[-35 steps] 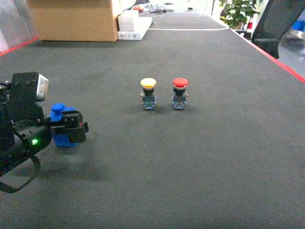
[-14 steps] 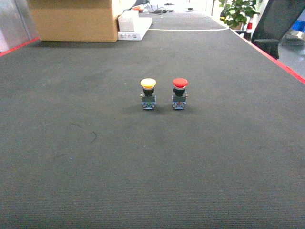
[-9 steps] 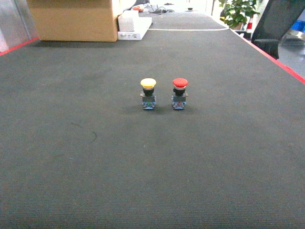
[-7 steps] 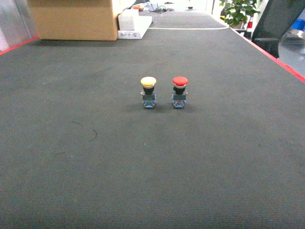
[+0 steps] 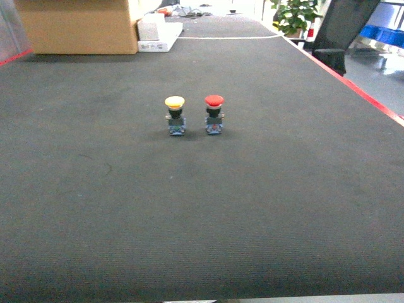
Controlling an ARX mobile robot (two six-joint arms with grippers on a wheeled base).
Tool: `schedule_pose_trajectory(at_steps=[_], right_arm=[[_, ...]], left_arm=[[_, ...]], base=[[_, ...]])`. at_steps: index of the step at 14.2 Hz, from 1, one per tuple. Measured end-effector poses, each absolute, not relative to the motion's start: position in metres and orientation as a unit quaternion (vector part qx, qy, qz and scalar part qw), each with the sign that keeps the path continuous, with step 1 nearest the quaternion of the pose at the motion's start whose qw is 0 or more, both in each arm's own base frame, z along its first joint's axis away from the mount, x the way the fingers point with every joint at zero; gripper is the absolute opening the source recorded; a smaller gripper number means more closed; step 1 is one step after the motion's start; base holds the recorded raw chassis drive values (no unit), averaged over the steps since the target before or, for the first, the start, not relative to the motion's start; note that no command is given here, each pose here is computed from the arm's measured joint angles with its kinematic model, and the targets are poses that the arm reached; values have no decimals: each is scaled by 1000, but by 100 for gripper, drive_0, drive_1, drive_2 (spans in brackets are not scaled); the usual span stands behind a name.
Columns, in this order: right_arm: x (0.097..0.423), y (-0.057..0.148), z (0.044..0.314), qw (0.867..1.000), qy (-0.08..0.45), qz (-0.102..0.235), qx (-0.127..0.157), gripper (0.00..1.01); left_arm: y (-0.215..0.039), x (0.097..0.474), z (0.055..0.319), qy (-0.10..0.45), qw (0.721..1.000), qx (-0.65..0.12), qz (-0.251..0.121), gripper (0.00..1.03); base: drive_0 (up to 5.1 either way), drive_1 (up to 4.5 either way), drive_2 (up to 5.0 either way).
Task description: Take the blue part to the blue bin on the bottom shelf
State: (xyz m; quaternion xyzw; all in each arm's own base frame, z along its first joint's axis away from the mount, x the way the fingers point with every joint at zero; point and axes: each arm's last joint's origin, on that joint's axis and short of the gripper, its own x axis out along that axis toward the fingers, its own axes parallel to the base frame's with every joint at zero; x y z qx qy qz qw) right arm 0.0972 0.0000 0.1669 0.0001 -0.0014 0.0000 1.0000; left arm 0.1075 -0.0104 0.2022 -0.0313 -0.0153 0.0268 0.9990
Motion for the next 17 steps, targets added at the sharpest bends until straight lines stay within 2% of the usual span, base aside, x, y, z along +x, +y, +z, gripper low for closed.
schedule_pose_trajectory(at_steps=[17], right_arm=[[97, 0, 167, 1000, -1, 0, 0, 98]], left_arm=[[-11, 108, 202, -15, 999, -32, 26, 44]], base=[[-161, -161, -161]])
